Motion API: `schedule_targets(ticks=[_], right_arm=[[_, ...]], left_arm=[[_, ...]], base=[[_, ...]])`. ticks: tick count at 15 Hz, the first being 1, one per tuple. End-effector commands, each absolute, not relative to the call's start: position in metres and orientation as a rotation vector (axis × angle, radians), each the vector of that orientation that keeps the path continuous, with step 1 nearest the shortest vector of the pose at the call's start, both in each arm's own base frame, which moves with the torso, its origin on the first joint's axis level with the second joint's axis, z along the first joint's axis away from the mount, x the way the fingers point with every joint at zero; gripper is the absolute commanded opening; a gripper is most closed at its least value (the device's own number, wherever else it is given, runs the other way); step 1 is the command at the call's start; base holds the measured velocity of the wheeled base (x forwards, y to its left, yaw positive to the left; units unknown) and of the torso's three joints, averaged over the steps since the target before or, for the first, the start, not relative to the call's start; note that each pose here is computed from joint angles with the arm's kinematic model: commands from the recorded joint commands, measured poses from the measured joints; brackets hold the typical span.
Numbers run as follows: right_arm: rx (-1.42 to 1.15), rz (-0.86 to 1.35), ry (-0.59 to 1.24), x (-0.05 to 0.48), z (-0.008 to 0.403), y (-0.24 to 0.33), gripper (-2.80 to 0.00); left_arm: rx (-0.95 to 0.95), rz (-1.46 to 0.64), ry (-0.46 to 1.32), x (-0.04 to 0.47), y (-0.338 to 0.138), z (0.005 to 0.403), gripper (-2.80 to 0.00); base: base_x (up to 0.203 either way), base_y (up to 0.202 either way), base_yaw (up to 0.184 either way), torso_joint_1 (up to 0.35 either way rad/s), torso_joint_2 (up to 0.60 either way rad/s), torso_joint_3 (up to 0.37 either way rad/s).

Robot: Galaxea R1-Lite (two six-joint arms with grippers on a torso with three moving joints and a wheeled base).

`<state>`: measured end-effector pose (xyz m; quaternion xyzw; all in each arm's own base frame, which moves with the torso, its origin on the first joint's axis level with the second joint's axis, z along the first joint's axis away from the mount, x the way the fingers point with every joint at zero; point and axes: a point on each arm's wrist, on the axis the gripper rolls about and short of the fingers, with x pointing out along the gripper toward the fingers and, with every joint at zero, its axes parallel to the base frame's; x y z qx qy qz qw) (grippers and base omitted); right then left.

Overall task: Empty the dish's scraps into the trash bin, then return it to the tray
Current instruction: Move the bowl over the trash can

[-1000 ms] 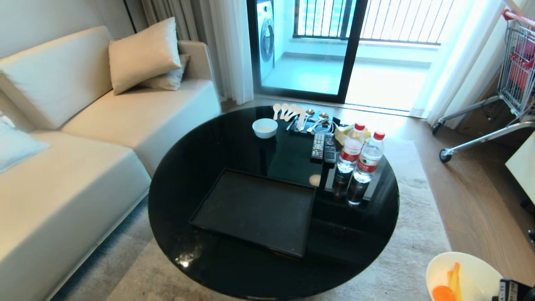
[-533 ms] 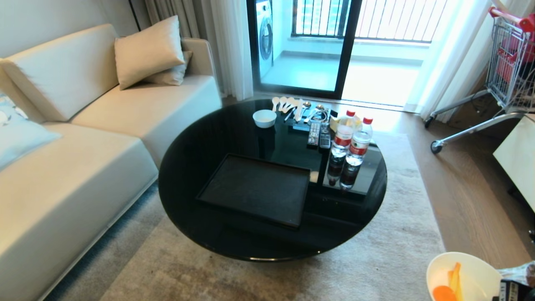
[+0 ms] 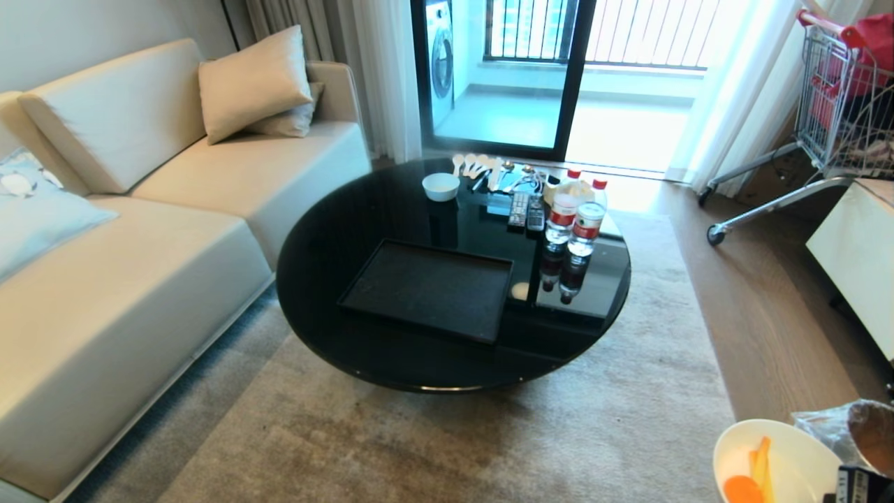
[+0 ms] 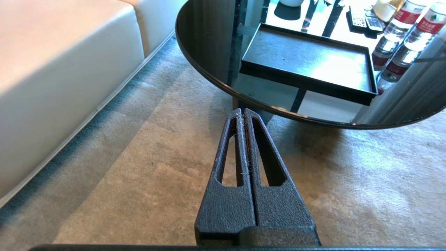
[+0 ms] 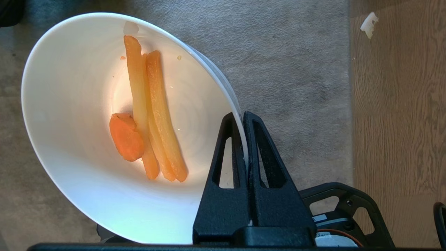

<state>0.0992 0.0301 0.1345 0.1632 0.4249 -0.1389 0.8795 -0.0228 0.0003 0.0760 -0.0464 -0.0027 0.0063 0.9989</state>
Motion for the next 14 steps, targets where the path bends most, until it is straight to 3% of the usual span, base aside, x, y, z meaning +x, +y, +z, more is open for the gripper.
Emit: schedule_targets(ticks=[1, 14], right_arm=[[0.339, -0.286, 0.883, 0.0956, 0.1349, 0.0296, -2.80], [0.304, -0.262, 0.879, 0.0882, 0.1335, 0.0266, -2.80]], left_arm=[[-0.094, 0.014, -0.007, -0.0228, 0.0003, 0.0761, -2.80], [-0.094, 0.014, -0.007, -0.0228, 0.0003, 0.0761, -2.80]], base=[[0.000, 0.000, 0.000, 0.000, 0.00, 0.000], [0.000, 0.000, 0.000, 0.000, 0.00, 0.000]])
